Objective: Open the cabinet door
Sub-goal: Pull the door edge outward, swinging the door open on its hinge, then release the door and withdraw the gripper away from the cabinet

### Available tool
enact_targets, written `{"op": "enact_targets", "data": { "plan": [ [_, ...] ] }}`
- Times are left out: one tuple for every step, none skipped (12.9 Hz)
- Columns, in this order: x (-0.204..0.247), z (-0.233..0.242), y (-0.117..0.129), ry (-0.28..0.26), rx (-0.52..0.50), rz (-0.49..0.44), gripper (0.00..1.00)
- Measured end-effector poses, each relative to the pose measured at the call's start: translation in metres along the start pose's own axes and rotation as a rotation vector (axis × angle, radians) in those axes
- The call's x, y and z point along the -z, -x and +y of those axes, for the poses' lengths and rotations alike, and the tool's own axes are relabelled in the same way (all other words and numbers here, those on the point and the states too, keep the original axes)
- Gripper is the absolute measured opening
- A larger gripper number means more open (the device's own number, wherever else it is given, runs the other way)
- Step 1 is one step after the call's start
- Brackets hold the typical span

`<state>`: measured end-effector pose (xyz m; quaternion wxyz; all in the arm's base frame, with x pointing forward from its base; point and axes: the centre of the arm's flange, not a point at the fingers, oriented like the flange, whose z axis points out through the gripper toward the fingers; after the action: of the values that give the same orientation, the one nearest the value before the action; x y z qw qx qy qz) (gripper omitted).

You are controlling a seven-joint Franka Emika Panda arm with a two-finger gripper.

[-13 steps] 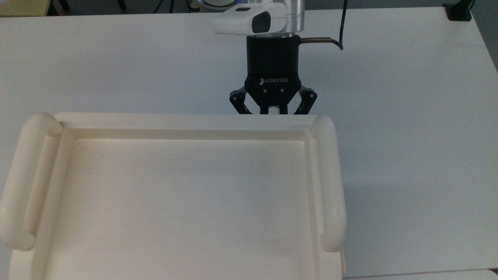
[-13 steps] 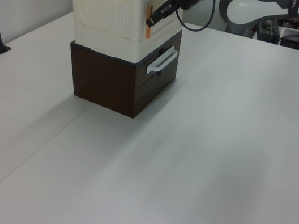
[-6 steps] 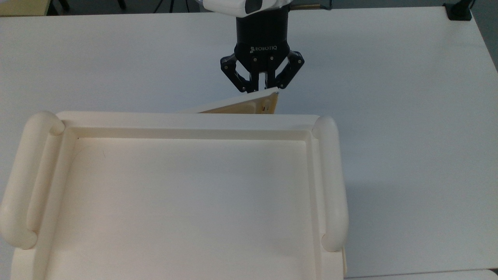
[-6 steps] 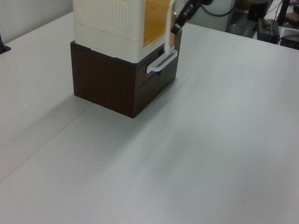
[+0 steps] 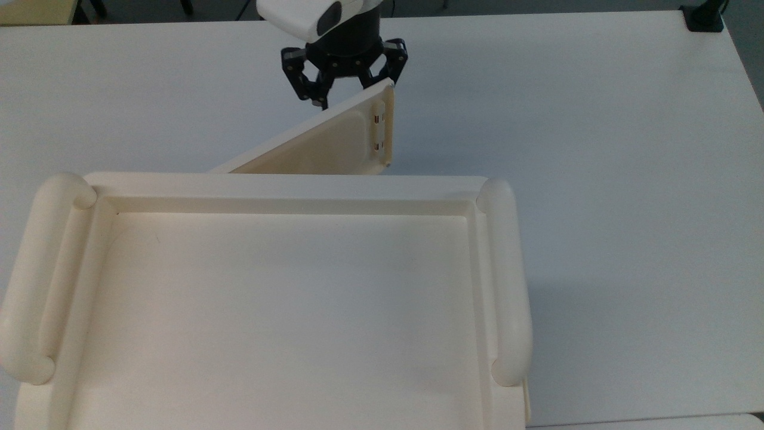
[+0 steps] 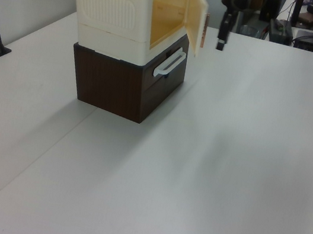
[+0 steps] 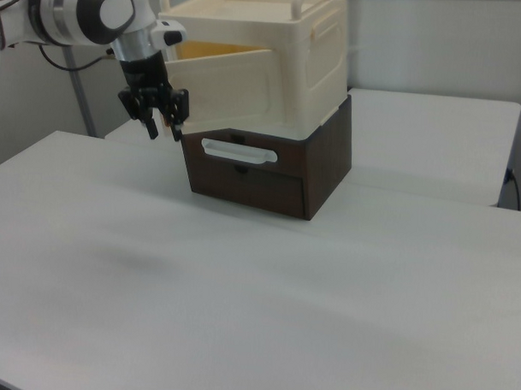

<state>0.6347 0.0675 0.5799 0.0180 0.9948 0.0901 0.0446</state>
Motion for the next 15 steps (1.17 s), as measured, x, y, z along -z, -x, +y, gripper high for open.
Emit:
{"op": "enact_targets", "data": {
  "plan": [
    [0.003, 0.017, 0.013, 0.0, -0.003, -0.06, 0.71],
    [0.012, 0.033, 0.026, 0.0, -0.016, -0.099, 0.86],
    [0.018, 0.044, 0.034, -0.001, -0.019, -0.119, 0.96],
    [0.026, 0.062, 0.047, -0.005, -0.016, -0.148, 1.0],
    [0.031, 0.073, 0.055, -0.008, -0.018, -0.165, 1.0],
    [0.039, 0.087, 0.066, -0.013, -0.032, -0.179, 1.0],
    [0.045, 0.093, 0.072, -0.015, -0.044, -0.181, 1.0],
    [0.055, 0.103, 0.084, -0.019, -0.076, -0.186, 1.0],
    [0.059, 0.107, 0.09, -0.023, -0.09, -0.195, 1.0],
    [0.06, 0.109, 0.096, -0.029, -0.1, -0.215, 1.0],
    [0.061, 0.11, 0.101, -0.035, -0.109, -0.234, 1.0],
    [0.061, 0.113, 0.104, -0.038, -0.116, -0.244, 1.0],
    [0.062, 0.115, 0.106, -0.04, -0.123, -0.247, 1.0],
    [0.062, 0.118, 0.108, -0.04, -0.131, -0.248, 1.0],
    [0.061, 0.121, 0.109, -0.041, -0.137, -0.25, 1.0]
  ]
}}
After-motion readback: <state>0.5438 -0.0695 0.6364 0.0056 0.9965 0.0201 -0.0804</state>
